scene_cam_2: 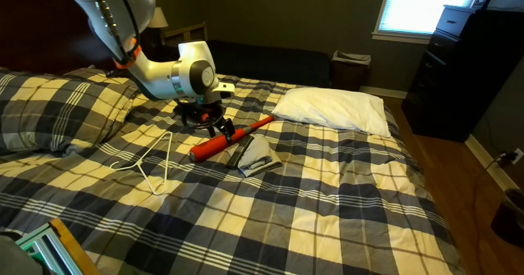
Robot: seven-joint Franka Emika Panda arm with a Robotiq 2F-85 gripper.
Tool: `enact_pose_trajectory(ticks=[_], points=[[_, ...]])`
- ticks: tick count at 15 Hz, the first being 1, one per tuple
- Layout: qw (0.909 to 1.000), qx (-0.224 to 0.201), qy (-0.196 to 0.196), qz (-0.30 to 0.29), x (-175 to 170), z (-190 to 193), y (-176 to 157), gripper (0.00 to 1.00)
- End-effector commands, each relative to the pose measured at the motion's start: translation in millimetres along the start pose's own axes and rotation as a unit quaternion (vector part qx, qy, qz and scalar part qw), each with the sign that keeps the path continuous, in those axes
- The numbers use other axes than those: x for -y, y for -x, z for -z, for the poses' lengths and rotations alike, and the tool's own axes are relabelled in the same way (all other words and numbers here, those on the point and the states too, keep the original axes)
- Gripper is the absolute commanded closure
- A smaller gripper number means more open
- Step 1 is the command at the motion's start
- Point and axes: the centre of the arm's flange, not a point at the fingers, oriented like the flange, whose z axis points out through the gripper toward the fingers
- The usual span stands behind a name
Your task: Move the remote control to the right.
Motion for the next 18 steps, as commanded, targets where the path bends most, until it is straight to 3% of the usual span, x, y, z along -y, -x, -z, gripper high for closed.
enact_pose_trajectory(ticks=[1,6,8,13,16,18], points=[[0.9999,0.011,0.001,0.003,8,-4,-11,0.00],[0.9998,0.020,0.001,0.005,18,-15,-24,0.00],[1.0000,0.004,-0.004,-0.006,27,-29,-30,0.00],[0.9975,-0.042,-0.020,0.053,73,-68,-50,0.00],[0.9937,-0.042,-0.020,0.102,96,-107,-61,0.00],[0.9950,-0.018,-0.027,0.094,98,-108,-69,0.00]])
